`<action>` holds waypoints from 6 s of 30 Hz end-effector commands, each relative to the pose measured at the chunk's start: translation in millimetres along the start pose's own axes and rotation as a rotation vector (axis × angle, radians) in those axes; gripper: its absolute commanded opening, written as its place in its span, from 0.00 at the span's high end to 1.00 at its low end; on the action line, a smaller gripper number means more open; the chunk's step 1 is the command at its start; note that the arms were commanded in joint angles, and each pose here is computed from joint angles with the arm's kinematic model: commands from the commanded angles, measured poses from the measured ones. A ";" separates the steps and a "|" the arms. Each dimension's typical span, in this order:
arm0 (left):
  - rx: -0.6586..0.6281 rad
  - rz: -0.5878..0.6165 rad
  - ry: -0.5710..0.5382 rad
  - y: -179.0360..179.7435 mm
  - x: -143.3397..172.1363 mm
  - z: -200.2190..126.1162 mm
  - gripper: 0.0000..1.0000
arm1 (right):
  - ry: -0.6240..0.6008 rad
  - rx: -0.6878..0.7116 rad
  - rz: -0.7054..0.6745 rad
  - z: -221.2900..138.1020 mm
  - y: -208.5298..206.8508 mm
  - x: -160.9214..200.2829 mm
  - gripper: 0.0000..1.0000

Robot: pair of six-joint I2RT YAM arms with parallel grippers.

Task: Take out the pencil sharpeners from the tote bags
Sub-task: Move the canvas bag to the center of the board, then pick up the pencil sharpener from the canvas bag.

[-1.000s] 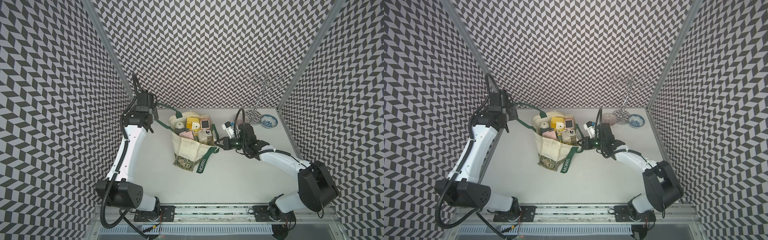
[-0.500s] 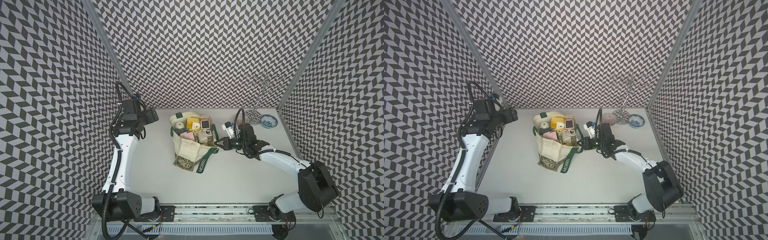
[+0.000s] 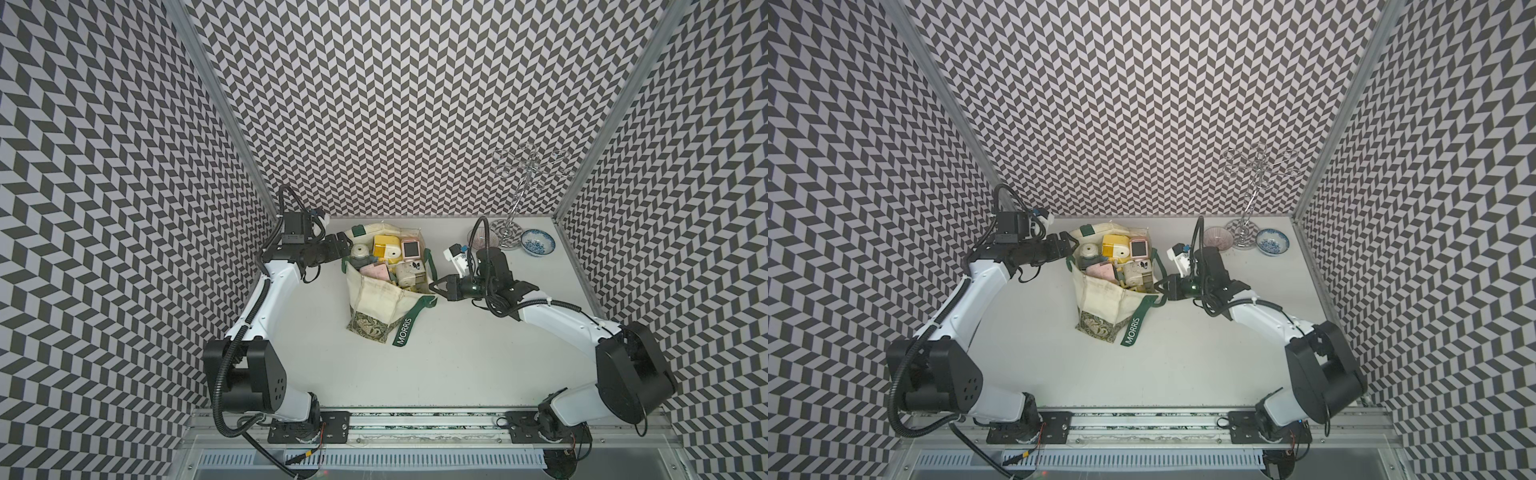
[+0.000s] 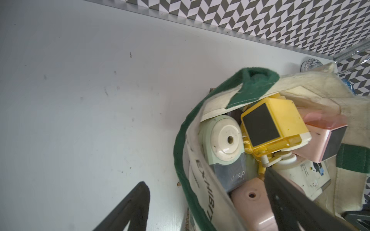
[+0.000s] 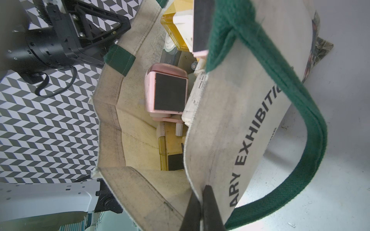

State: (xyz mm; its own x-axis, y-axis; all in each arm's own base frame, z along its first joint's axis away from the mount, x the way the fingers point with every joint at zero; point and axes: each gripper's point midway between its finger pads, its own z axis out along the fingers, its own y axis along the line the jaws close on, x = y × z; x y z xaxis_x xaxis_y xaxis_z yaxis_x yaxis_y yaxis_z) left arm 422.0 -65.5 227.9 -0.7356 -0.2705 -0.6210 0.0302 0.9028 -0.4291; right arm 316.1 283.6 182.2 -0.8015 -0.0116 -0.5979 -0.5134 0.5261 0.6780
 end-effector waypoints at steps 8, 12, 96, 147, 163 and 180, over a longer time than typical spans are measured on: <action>-0.092 0.003 -0.024 14.8 -12.0 9.9 0.60 | -0.024 -0.023 -0.042 -7.6 8.8 -4.3 1.00; -0.098 0.015 -0.086 8.5 -24.4 -10.3 1.00 | -0.016 -0.043 -0.032 -7.1 11.9 -0.8 1.00; -0.017 -0.013 -0.355 20.3 34.7 -95.1 1.00 | -0.422 0.179 0.845 113.5 108.6 -32.9 0.26; -0.017 0.005 -0.345 18.8 37.4 -92.7 1.00 | -0.574 0.315 0.662 117.2 42.1 -80.5 0.21; -0.016 0.009 -0.337 18.1 38.9 -90.6 1.00 | -0.384 0.206 0.603 140.4 48.1 -69.7 0.31; -0.019 0.016 -0.334 16.6 40.4 -90.1 1.00 | -0.202 0.174 0.749 163.6 35.9 -43.4 0.30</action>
State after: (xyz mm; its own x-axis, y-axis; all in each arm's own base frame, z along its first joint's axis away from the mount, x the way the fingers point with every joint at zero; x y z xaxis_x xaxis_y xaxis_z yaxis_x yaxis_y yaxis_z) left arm 330.4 -33.2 233.7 -0.5398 -0.3592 -0.7614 -0.0019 0.9049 -0.4255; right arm 385.8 438.2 200.6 -0.8095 0.5619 -0.1701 0.1187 0.4403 0.8899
